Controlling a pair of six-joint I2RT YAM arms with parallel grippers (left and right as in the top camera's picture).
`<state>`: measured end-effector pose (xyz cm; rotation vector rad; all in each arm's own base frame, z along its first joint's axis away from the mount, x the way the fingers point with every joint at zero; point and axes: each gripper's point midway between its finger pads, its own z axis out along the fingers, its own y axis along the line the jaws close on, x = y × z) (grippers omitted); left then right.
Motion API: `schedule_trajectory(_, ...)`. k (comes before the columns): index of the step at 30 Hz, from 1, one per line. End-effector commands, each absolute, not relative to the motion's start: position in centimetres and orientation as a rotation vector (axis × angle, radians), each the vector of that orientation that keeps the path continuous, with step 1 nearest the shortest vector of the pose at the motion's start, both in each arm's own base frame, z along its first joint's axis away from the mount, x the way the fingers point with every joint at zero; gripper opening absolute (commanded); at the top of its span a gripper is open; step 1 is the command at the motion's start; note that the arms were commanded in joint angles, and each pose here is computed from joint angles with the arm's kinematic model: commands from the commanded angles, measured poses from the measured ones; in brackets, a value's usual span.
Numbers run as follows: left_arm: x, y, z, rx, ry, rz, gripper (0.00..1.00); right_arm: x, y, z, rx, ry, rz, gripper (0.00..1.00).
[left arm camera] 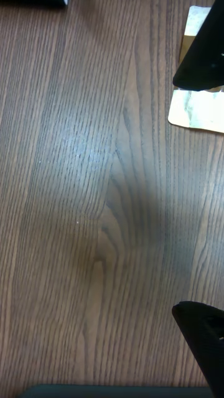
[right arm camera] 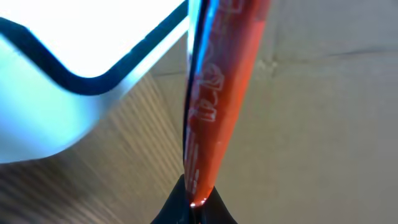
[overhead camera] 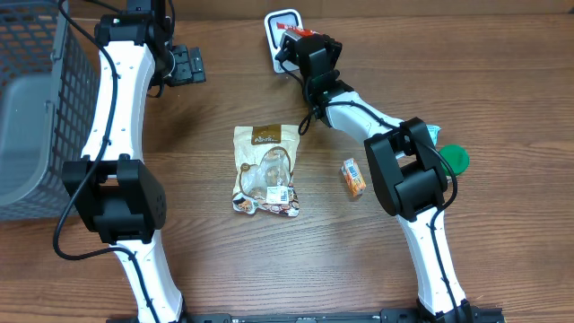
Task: Scan the item barcode
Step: 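Hold the stick under the white scanner with the right gripper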
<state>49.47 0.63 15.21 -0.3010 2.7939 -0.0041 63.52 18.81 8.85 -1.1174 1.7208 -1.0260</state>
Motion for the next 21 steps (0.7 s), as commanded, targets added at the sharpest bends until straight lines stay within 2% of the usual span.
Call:
schedule_trajectory(1, 49.7, 0.7, 16.5, -0.311, 2.759, 0.000, 0.99, 63.6, 20.0, 10.1, -1.089, 1.693, -1.019, 0.04)
schedule_trajectory(15, 49.7, 0.7, 16.5, -0.311, 2.759, 0.001, 0.99, 62.5, 20.7, 9.6, -1.050, 1.742, -1.030, 0.04)
schedule_trajectory(18, 49.7, 0.7, 16.5, -0.312, 2.759, 0.001, 1.00, 61.7, 20.4, 12.0, -0.907, 1.771, -1.065, 0.03)
schedule_trajectory(21, 49.7, 0.7, 16.5, -0.311, 2.759, 0.000, 1.00, 60.7, 21.8, 17.0, -0.835, 1.769, -0.902, 0.03)
